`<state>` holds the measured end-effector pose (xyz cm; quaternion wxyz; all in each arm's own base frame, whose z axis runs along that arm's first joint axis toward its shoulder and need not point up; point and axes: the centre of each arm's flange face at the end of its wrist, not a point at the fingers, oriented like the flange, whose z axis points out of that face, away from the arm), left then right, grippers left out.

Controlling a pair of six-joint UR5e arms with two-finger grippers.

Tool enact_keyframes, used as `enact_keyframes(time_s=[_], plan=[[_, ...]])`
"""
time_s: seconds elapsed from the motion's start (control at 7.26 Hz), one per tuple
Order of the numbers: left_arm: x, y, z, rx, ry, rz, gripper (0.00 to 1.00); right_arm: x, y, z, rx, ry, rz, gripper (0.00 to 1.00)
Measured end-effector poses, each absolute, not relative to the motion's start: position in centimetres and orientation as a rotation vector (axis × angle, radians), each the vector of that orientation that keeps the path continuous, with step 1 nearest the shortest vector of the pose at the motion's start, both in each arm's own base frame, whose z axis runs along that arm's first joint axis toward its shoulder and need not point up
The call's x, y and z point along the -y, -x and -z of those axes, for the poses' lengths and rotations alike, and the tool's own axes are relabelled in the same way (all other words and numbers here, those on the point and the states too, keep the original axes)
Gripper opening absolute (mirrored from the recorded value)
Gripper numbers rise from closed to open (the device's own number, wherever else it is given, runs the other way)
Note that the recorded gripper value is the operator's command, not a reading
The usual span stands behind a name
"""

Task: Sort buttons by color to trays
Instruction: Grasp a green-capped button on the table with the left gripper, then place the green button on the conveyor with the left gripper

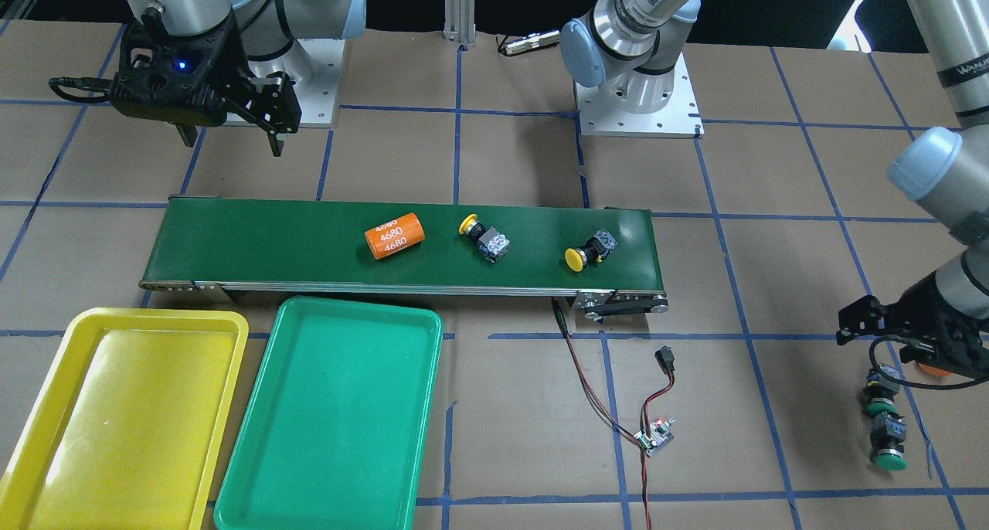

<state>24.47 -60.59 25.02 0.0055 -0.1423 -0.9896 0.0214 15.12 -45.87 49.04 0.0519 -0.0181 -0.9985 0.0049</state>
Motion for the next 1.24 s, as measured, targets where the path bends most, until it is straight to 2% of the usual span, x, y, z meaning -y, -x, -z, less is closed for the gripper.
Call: enact_keyframes(time_s=[0.55, 0.69, 0.83, 1.24], plan=[[61.4, -29.6, -19.3, 3.083, 0.485, -0.05, 1.0, 45.8, -15.1, -48.8, 3.037, 0.055, -0.009, 1.0], [61.7, -29.9, -18.8, 3.091, 0.504, -0.067, 0.93, 45.8, -15.1, -48.8, 3.037, 0.055, -0.008, 1.0], [62.0, -30.1, -18.4, 3.093, 0.52, -0.077, 0.01, 45.8, -15.1, -48.8, 3.037, 0.055, -0.007, 1.0], [61.8, -29.9, -17.7, 3.074, 0.586, -0.06, 0.0, 45.8, -15.1, -48.8, 3.037, 0.056, -0.007, 1.0]])
